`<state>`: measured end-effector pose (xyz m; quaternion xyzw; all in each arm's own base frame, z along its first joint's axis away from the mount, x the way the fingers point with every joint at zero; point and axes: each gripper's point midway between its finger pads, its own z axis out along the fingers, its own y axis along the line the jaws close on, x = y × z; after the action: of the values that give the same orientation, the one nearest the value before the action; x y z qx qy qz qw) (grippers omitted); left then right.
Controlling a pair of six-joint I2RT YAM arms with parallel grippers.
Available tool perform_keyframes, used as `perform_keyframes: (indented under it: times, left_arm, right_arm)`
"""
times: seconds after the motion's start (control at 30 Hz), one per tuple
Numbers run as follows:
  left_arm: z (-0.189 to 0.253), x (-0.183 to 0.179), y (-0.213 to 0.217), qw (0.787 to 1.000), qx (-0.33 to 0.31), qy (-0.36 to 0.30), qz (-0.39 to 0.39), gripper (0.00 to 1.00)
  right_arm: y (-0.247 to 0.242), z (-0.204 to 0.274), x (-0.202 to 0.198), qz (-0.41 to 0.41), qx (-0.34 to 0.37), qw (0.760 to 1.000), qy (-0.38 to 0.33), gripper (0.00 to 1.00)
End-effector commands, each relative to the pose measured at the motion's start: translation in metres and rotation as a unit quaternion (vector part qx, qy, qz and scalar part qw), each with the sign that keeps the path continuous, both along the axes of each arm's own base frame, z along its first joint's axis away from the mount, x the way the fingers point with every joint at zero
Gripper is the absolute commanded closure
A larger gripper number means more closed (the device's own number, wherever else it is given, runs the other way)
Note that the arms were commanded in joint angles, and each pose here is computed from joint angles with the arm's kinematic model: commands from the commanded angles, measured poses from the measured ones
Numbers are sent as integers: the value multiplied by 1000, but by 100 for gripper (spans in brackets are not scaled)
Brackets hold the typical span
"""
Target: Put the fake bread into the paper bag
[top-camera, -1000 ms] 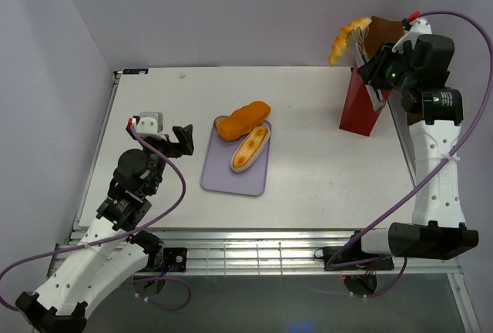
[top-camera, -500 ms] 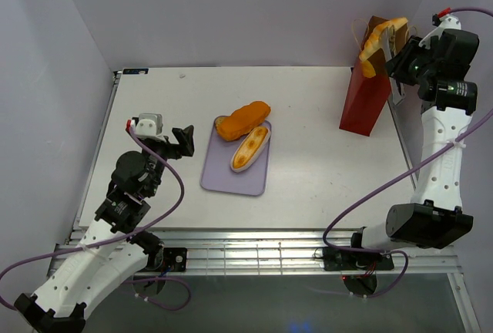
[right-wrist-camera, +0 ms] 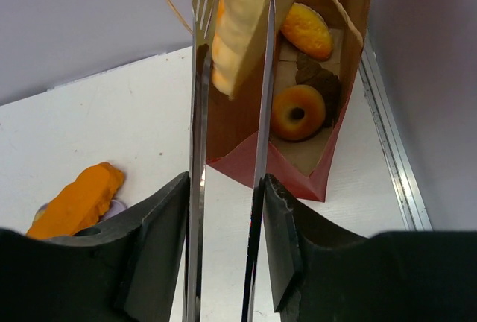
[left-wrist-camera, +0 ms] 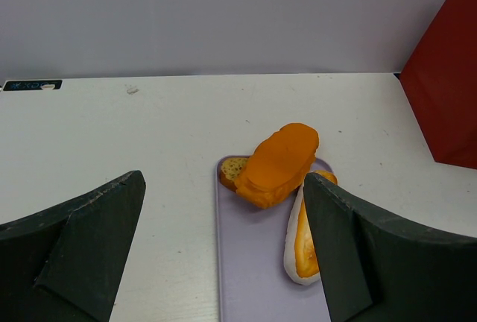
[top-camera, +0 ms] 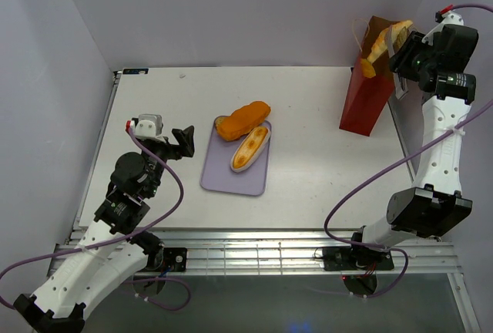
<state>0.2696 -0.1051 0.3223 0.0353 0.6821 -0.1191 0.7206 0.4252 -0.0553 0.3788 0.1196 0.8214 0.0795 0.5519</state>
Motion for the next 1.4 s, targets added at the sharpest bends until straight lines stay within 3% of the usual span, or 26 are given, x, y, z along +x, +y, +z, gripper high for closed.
perform_keyframes:
  times: [0.0, 0.13, 0.47, 0.77, 1.0, 1.37]
  left_arm:
    - [7, -2, -3, 1000, -9, -9, -9, 2]
    - [8, -2, -3, 1000, -9, -9, -9, 2]
    - [8, -3, -2, 1000, -10, -11, -7, 2]
    - [5, -1, -2, 1000, -7, -7, -3, 2]
    - [2, 1, -1, 1000, -3, -3, 2, 2]
    - [-3, 4, -1, 1000, 3, 3, 6, 2]
  right_arm:
    - [-7, 27, 8, -1, -24, 999, -49, 51]
    - [-5, 28, 7, 3, -22, 998, -52, 44]
    - [12, 34, -4, 33, 1, 998, -62, 45]
    - [41, 34, -38, 80, 21, 993, -81, 46]
    - [71, 13, -69, 120, 16, 990, -66, 47]
    - [174, -60, -87, 248, 12, 969, 10, 47]
